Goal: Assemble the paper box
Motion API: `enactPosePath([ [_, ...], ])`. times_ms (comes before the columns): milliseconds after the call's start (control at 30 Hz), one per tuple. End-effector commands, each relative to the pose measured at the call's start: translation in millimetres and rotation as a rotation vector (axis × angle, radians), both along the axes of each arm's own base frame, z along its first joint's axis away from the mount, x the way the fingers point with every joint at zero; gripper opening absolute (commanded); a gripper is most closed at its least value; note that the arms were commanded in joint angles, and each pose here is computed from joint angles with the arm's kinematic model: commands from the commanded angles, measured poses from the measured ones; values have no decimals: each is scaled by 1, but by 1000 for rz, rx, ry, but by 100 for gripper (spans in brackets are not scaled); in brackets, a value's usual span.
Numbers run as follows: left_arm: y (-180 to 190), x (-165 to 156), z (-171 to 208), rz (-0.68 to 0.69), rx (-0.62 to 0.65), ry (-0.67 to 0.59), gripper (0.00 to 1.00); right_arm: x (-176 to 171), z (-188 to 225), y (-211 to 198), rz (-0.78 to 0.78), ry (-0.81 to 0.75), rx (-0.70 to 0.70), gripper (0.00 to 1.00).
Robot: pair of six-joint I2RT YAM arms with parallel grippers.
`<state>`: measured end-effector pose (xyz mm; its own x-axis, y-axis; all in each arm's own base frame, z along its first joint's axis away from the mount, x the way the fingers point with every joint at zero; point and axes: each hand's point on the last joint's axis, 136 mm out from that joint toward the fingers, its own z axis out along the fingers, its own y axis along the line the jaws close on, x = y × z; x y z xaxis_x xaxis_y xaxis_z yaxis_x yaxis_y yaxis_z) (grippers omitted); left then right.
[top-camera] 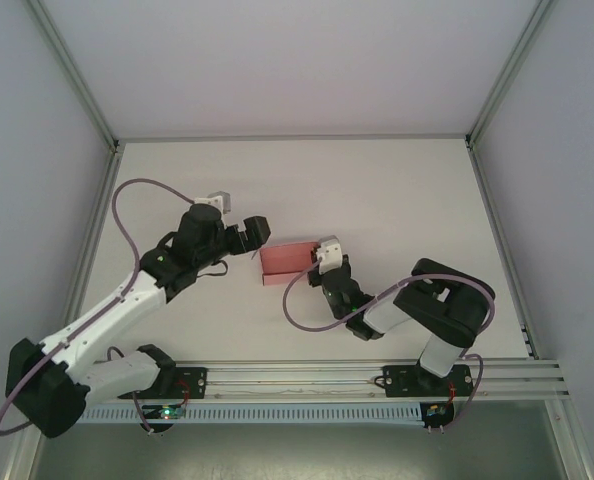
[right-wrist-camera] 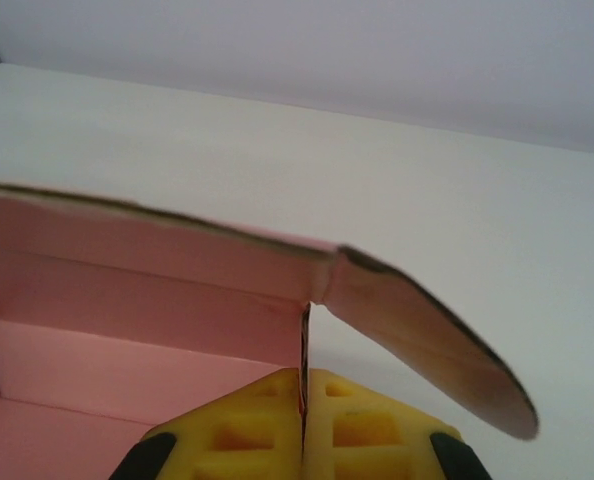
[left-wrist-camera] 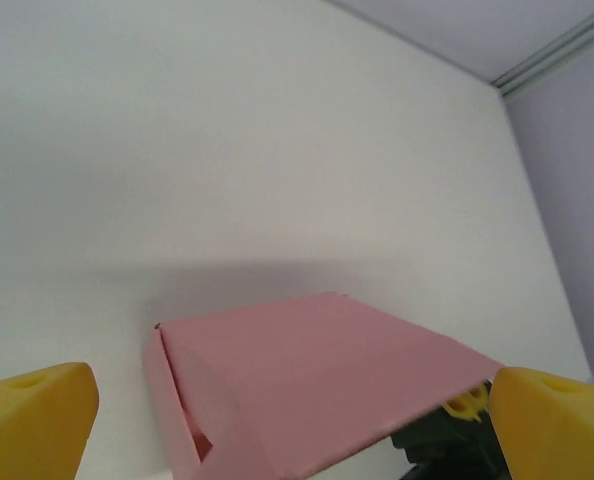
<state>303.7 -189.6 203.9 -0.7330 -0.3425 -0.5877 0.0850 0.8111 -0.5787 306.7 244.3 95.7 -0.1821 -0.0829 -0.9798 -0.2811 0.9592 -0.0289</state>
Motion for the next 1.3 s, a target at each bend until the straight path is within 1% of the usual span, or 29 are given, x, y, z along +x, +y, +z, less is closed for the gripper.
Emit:
enactPosePath([
  [0, 15, -4, -51, 73, 31, 230, 100, -11, -28, -7, 16, 22, -130, 0],
  [100, 3, -3, -68, 57, -53, 281, 100, -15, -27, -10, -8, -6, -184, 0],
  [167, 1, -6, -84, 67, -70, 324, 100, -17, -24, -9, -11, -20, -207, 0],
  [267, 1, -2, -99, 93, -76, 352, 100, -20, -24, -5, 8, -16, -191, 0],
  [367, -14, 4, -108, 65, -161, 353, 99, -25, -24, -3, 27, -5, -161, 0],
  [467, -20, 5, -121, 68, -191, 380, 93, -31, -28, -3, 46, 8, -168, 2],
  [500, -21, 6, -125, 67, -200, 390, 88, -33, -30, -2, 53, 19, -177, 2],
  [633, -28, 3, -134, 46, -234, 414, 78, -35, -33, -2, 54, 41, -184, 4],
  [700, -29, 3, -135, 43, -249, 407, 74, -36, -31, -1, 66, 45, -161, 8],
  [833, -25, -1, -144, 56, -220, 418, 59, -41, -29, 2, 101, 79, -143, 16],
  [933, -20, -3, -148, 70, -210, 416, 54, -45, -24, 0, 110, 99, -110, 25],
  [967, -19, -4, -150, 77, -211, 415, 53, -50, -27, -6, 113, 111, -112, 28],
  [1033, -17, -4, -153, 85, -208, 409, 50, -54, -23, -7, 128, 123, -88, 35],
  [1100, -16, -5, -155, 86, -205, 402, 45, -60, -24, -5, 163, 157, -96, 49],
  [1167, -15, -5, -157, 84, -199, 397, 41, -68, -29, -8, 191, 203, -120, 60],
  [1200, -15, -5, -159, 76, -194, 394, 39, -71, -30, -12, 190, 220, -118, 63],
  [1233, -15, -5, -160, 75, -189, 392, 38, -75, -32, -16, 198, 230, -127, 63],
  [1267, -15, -4, -160, 74, -182, 386, 35, -79, -32, -20, 207, 240, -136, 63],
])
